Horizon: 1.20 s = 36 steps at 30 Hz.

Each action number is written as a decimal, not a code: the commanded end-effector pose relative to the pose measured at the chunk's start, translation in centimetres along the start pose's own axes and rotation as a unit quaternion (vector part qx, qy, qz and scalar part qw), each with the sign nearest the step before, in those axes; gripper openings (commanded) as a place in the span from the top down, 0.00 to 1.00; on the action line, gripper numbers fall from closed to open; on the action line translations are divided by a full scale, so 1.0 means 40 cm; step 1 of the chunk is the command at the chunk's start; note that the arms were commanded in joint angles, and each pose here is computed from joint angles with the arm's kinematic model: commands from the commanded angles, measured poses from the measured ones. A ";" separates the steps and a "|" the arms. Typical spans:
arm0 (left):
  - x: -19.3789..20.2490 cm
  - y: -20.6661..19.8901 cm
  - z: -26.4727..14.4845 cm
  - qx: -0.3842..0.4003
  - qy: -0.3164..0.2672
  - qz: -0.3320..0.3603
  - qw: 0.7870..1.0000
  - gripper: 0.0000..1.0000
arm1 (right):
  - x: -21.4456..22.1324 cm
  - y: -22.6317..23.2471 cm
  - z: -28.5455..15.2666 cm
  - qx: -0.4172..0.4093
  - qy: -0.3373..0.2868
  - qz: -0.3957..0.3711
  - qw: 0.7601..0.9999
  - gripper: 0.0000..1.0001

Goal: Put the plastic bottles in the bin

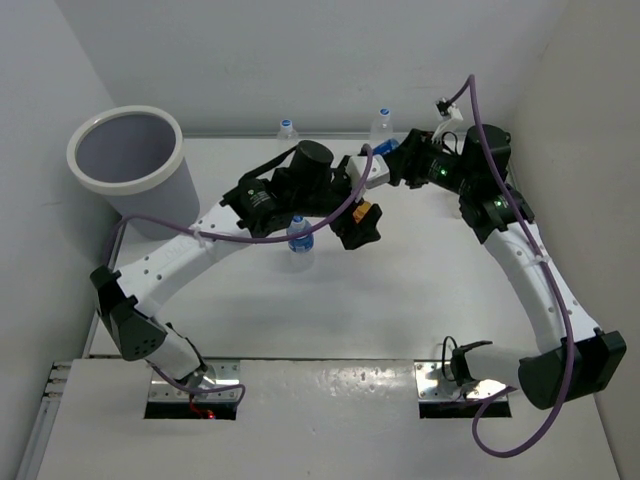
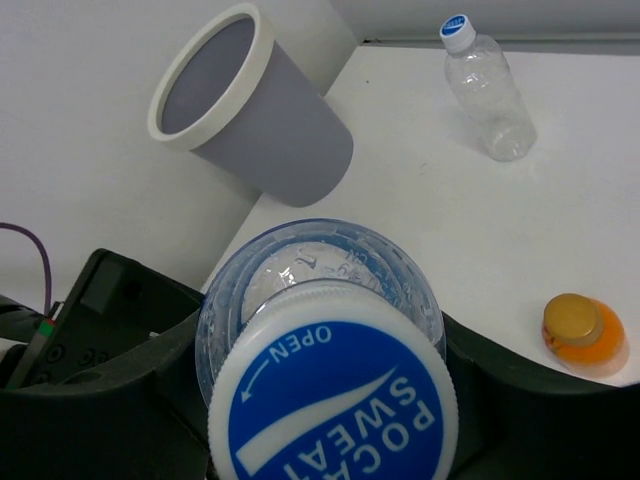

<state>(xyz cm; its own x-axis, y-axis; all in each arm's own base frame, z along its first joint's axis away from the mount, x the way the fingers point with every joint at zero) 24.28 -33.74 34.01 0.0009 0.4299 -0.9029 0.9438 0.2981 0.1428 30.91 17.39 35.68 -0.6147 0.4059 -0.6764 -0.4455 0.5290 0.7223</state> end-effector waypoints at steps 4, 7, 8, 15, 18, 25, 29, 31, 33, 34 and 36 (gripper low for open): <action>-0.067 0.078 -0.086 -0.064 -0.056 0.042 0.995 0.06 | 0.048 0.044 -0.027 -0.027 0.060 0.012 0.998 1.00; -0.062 0.095 -0.090 -0.081 -0.051 0.039 0.995 0.06 | 0.055 0.042 -0.028 -0.027 0.063 0.008 0.998 1.00; -0.061 0.099 -0.091 -0.087 -0.049 0.039 0.994 0.06 | 0.056 0.039 -0.029 -0.024 0.064 0.011 0.998 1.00; -0.056 0.147 -0.111 -0.125 -0.042 0.048 0.990 0.06 | 0.064 0.033 -0.035 -0.012 0.079 0.009 0.997 1.00; -0.036 0.151 -0.100 -0.108 -0.037 0.042 0.993 0.05 | 0.055 0.053 -0.039 -0.026 0.077 0.007 0.997 1.00; 0.008 0.105 -0.080 -0.003 -0.049 0.039 0.998 0.05 | 0.045 0.086 -0.035 -0.063 0.085 0.017 0.994 1.00; 0.018 0.078 -0.075 0.042 -0.059 0.034 0.997 0.04 | 0.042 0.086 -0.025 -0.071 0.088 0.024 0.993 1.00; 0.023 0.075 -0.068 0.049 -0.057 0.026 0.997 0.04 | 0.035 0.104 -0.024 -0.089 0.088 0.025 0.992 1.00; 0.025 0.090 -0.059 0.032 -0.054 0.022 0.998 0.04 | 0.036 0.122 -0.019 -0.107 0.094 0.030 0.989 1.00; 0.027 0.096 -0.059 0.022 -0.050 0.016 0.998 0.06 | 0.041 0.128 -0.019 -0.115 0.102 0.035 0.988 1.00; 0.020 0.113 -0.058 -0.002 -0.053 0.013 0.999 0.08 | 0.051 0.141 -0.017 -0.127 0.112 0.034 0.985 1.00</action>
<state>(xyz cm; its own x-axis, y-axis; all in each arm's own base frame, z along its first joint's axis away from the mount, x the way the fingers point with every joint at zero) 26.79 -29.93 33.84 0.0370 0.3805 -0.9240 0.9575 0.2511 0.1418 27.60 19.59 35.59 -0.7804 0.2729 -0.5626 -0.4453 0.3891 0.8064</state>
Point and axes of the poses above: each gripper's point midway between its finger pads, its own z axis out along the fingers, its own y axis along the line the jaws close on, x = y × z, the point moved 4 cm from there along -z, back along the fingers, and after that the axes turned 10 degrees about z, right-handed, at the moved point
